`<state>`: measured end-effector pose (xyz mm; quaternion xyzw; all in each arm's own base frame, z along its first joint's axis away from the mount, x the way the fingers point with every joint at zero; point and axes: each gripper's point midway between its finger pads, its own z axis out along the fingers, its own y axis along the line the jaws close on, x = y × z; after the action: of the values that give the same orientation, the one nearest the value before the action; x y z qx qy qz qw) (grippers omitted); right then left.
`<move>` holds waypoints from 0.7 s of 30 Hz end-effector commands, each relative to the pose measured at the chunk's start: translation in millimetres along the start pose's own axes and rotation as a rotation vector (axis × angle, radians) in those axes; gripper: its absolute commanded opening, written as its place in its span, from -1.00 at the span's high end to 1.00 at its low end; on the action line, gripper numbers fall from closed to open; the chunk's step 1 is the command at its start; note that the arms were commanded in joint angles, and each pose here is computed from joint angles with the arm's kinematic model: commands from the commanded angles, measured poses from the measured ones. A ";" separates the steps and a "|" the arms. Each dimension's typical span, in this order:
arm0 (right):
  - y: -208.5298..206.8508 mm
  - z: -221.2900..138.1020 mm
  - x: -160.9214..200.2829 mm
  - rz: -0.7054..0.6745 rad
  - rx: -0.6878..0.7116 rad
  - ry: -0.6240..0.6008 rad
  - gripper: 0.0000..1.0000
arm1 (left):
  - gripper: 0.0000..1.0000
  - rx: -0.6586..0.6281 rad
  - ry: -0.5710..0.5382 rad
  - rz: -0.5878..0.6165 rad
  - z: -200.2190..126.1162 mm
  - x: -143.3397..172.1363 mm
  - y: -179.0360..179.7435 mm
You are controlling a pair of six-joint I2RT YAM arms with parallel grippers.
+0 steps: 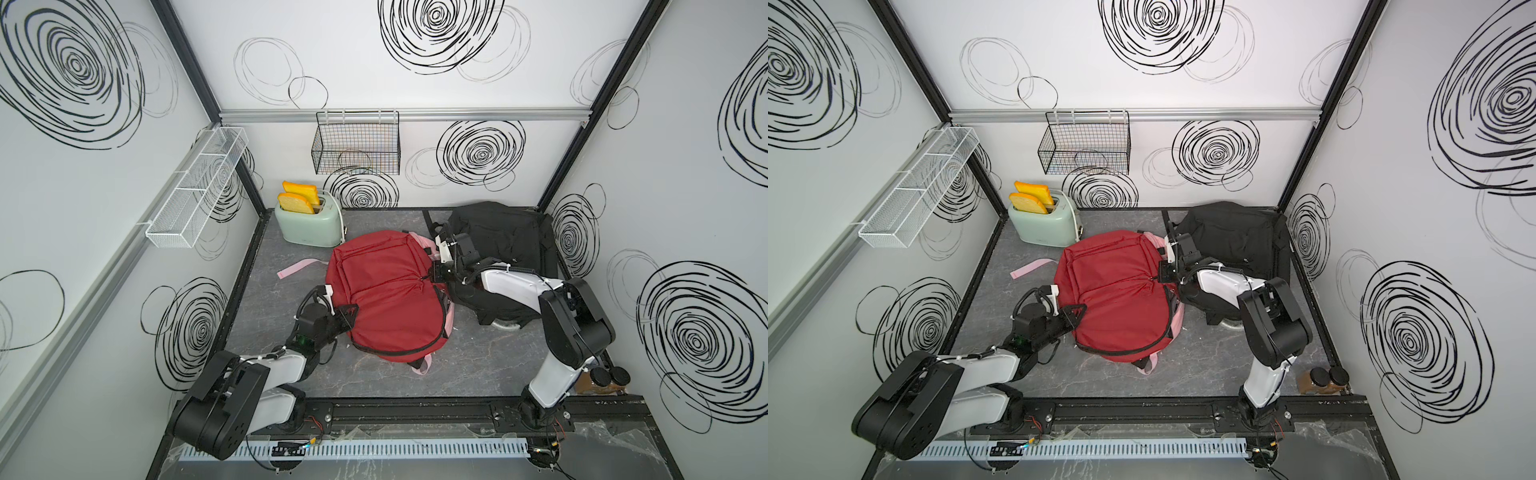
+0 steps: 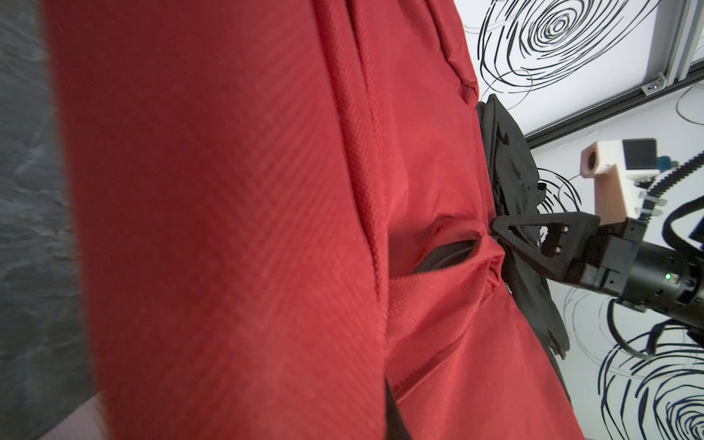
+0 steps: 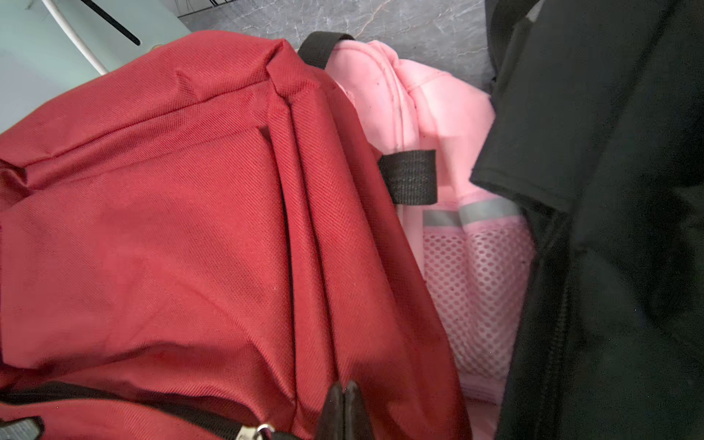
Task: Zip up the backpack
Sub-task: Zip the zipper on the backpack.
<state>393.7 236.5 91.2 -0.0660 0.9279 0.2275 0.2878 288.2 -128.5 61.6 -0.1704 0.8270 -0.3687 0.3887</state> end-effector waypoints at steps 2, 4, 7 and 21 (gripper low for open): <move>-11.5 -26.7 -29.0 0.065 -0.023 -0.096 0.34 | 1.00 -0.097 -0.043 -0.033 -4.3 -2.9 27.4; -14.4 -29.6 -29.5 0.093 -0.034 -0.089 0.10 | 1.00 -0.097 -0.044 -0.035 -4.4 -2.7 27.8; -14.5 -30.0 -25.3 0.111 -0.034 -0.059 -0.12 | 1.00 -0.099 -0.046 -0.036 -4.7 -3.2 28.1; -15.2 -14.8 2.3 0.131 -0.091 0.007 -0.33 | 1.00 -0.096 -0.038 -0.038 -3.5 -1.2 28.5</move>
<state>389.1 210.0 98.7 -0.0169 0.9220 0.2720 0.2749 286.9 -123.3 55.2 -0.1819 0.8283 -0.3630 0.3861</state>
